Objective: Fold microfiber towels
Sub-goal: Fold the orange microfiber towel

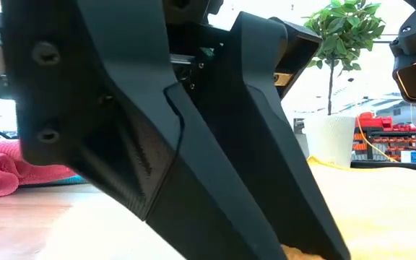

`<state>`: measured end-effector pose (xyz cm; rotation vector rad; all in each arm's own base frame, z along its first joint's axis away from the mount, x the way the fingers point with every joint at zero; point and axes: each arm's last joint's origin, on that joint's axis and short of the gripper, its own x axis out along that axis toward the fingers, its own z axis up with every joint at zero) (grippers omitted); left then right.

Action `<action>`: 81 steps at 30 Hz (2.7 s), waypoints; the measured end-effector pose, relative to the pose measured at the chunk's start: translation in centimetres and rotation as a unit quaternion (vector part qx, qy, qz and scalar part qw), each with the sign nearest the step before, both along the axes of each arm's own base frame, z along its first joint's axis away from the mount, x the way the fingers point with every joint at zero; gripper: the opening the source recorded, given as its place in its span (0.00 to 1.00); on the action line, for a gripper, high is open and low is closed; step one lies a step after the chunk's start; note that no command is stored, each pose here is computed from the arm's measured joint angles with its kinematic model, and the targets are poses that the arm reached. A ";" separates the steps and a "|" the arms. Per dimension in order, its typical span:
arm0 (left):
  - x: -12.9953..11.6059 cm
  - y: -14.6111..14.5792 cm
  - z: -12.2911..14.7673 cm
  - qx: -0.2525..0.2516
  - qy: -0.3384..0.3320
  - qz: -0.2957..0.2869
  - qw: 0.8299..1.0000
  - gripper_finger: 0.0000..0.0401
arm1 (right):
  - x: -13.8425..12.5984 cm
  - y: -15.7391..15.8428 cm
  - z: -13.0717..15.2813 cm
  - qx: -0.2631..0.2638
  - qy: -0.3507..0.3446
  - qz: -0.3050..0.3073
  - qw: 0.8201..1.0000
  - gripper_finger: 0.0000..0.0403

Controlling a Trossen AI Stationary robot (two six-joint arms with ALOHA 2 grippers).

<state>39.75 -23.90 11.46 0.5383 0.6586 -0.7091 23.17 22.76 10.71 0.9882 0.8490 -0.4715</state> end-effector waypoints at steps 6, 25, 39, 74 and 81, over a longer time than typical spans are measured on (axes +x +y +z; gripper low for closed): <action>0.0 0.2 -0.1 0.009 0.001 0.008 1.000 0.09 | 0.0 0.0 0.0 -0.002 0.000 0.002 1.000 0.01; 0.7 1.5 -0.1 -0.010 0.016 0.058 0.998 0.01 | 0.5 11.0 6.1 -0.182 -0.081 0.314 0.928 0.02; 0.6 1.4 -0.1 -0.026 0.030 0.055 0.998 0.01 | 1.5 12.7 4.0 -0.283 -0.002 0.395 0.874 0.44; 0.2 1.2 -0.3 -0.043 0.064 0.024 0.997 0.01 | 1.4 12.9 0.4 -0.273 0.046 0.376 0.884 0.46; 0.2 1.2 -0.3 -0.045 0.066 0.021 0.997 0.01 | 1.2 12.9 0.4 -0.276 0.049 0.377 0.883 0.39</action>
